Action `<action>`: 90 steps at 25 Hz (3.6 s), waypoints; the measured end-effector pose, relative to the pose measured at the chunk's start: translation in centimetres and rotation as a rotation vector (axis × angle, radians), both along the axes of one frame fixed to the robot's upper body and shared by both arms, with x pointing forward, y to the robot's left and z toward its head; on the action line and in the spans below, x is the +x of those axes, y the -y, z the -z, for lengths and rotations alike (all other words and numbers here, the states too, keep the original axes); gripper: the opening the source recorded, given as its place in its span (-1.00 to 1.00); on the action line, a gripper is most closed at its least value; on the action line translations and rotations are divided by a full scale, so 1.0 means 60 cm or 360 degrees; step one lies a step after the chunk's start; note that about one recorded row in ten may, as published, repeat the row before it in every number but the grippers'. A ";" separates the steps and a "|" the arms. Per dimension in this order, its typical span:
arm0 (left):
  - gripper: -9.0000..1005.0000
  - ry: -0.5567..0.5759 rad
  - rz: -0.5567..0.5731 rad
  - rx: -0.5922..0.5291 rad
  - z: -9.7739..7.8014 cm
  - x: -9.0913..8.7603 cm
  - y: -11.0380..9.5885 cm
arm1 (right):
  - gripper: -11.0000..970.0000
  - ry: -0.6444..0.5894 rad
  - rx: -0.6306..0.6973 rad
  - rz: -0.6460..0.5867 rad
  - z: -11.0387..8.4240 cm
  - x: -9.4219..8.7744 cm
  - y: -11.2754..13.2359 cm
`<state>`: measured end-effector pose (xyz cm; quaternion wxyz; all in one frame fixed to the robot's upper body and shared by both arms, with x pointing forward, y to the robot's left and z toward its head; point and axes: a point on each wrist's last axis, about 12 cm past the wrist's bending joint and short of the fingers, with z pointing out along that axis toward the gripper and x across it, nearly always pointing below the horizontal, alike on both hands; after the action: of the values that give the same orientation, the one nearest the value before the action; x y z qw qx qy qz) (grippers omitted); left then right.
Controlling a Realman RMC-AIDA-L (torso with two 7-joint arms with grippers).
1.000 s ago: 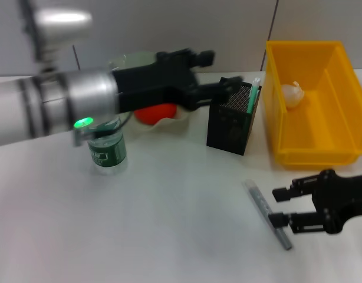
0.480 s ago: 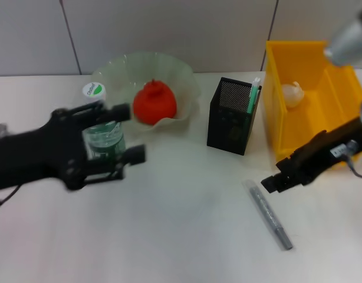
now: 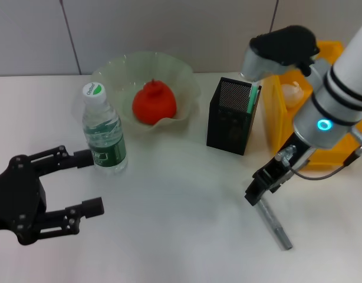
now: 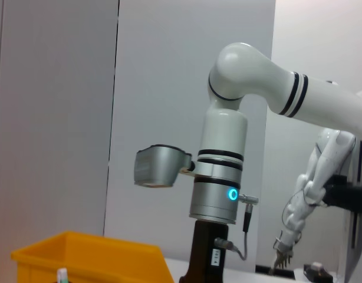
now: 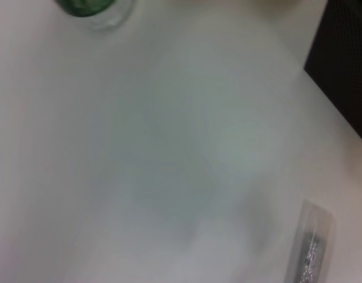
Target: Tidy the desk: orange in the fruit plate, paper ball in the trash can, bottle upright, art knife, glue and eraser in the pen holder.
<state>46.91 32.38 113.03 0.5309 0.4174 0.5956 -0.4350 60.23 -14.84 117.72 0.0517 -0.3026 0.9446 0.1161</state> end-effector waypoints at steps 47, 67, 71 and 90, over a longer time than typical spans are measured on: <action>0.57 -0.0003 0.0002 0.0009 0.016 -0.002 0.010 | -0.50 0.0027 -0.0151 0.0131 0.087 0.028 -0.016; 0.57 -0.0039 -0.0024 -0.0013 0.023 -0.005 0.005 | -0.71 0.0423 0.0162 -0.0069 -0.068 -0.009 -0.025; 0.57 -0.0029 -0.0028 -0.0014 0.025 -0.005 0.003 | -0.71 0.0706 0.0255 -0.0130 -0.129 -0.025 -0.028; 0.57 -0.0024 -0.0097 -0.0038 0.028 -0.007 -0.007 | -0.73 0.1413 0.0436 -0.0133 -0.101 0.016 0.034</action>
<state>46.47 32.78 111.38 0.5444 0.3893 0.6067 -0.4289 61.17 -16.87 123.78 0.4858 -0.3511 0.7941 0.1010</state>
